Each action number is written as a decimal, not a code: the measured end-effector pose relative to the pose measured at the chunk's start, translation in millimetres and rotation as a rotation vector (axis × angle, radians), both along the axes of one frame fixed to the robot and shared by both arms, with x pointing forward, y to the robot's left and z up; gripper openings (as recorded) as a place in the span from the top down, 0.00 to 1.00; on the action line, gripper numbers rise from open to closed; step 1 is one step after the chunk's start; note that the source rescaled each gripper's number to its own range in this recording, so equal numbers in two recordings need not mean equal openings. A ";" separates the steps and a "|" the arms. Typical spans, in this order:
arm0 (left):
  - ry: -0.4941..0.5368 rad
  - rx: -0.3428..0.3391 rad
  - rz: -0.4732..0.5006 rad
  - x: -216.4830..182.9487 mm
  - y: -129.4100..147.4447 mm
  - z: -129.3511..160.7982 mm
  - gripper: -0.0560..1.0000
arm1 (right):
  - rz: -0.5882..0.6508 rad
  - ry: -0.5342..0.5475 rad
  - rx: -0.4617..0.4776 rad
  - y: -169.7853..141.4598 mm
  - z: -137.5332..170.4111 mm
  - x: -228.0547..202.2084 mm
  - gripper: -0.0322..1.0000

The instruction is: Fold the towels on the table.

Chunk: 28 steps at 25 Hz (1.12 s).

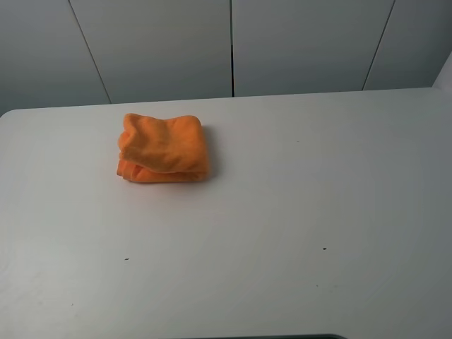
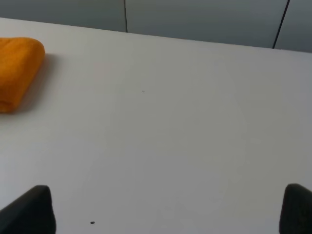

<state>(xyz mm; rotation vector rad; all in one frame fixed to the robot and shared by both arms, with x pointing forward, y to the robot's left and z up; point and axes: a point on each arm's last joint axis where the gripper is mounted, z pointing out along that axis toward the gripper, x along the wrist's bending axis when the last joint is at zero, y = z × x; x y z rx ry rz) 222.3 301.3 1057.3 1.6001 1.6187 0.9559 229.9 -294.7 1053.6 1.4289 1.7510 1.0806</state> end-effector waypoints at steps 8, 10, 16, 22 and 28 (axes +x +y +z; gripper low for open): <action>-0.009 -0.042 0.036 0.9 -4.8 0.1 0.01 | -0.049 0.003 0.018 2.1 0.1 0.1 0.00; -0.034 -0.045 0.058 2.4 -5.3 1.5 0.01 | -0.068 0.002 0.014 1.9 0.1 0.2 0.00; -0.051 -0.040 0.068 8.9 -4.0 -4.0 0.01 | -0.076 0.001 0.008 1.5 0.1 0.4 0.00; -0.053 -0.039 0.069 9.3 -3.8 -4.1 0.01 | -0.070 -0.003 -0.015 1.0 0.0 0.4 0.00; -0.053 -0.039 0.069 9.3 -3.8 -4.1 0.01 | -0.072 -0.004 -0.020 1.0 0.0 0.5 0.00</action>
